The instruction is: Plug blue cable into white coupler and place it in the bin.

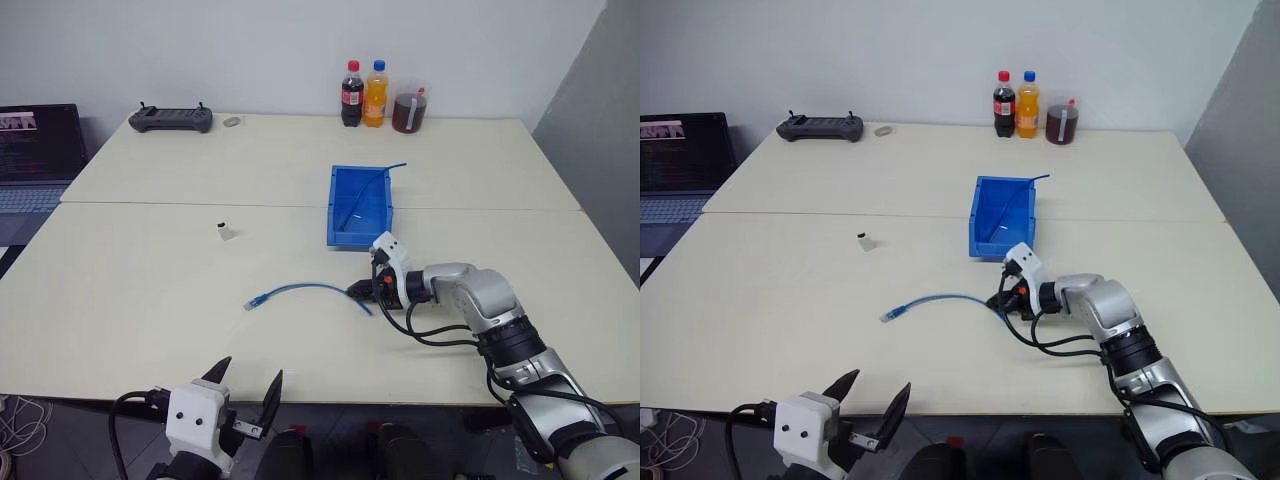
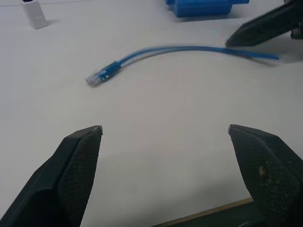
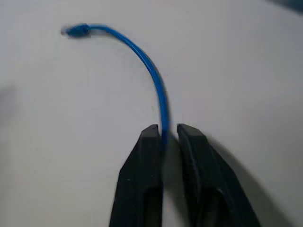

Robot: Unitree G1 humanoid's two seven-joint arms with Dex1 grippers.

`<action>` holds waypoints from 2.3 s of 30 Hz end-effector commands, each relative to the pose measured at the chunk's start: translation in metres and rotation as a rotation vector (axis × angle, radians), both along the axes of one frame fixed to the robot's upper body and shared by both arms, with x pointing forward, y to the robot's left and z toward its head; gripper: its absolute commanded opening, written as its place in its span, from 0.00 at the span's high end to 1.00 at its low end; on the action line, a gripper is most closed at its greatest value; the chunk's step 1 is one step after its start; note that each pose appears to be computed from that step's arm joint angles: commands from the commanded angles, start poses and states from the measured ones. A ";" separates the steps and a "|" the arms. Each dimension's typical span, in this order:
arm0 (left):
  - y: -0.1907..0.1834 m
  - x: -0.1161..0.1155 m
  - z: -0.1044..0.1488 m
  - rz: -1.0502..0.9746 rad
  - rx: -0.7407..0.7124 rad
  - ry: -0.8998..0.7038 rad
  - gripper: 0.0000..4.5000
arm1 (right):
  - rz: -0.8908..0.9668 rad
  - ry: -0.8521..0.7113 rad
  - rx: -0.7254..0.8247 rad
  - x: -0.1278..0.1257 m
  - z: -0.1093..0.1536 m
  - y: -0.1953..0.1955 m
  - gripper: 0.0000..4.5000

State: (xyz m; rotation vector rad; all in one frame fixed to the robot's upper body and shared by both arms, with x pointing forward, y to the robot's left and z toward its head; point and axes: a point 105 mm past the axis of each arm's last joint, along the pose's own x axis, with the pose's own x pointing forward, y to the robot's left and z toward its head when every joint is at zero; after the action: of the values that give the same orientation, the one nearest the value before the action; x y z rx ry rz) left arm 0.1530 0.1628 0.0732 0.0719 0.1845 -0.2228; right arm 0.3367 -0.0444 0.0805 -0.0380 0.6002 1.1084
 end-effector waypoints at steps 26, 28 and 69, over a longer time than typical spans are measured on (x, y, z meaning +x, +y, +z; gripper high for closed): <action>0.061 0.114 0.038 -0.425 0.133 0.063 0.00 | 0.145 -0.213 0.227 -0.075 0.092 -0.039 0.00; 0.062 0.122 0.032 -0.500 0.138 0.103 0.00 | 0.169 -0.203 0.225 -0.080 0.091 -0.038 0.00; -0.029 0.129 0.074 -0.639 -0.578 0.144 0.95 | -0.059 -0.102 0.365 -0.077 0.093 -0.056 0.00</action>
State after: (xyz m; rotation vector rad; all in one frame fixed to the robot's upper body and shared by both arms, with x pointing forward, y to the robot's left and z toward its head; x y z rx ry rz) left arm 0.2867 0.1413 0.1371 -0.4126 0.2366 -0.9069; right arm 0.2673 -0.1022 0.1660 0.1935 0.3125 1.1103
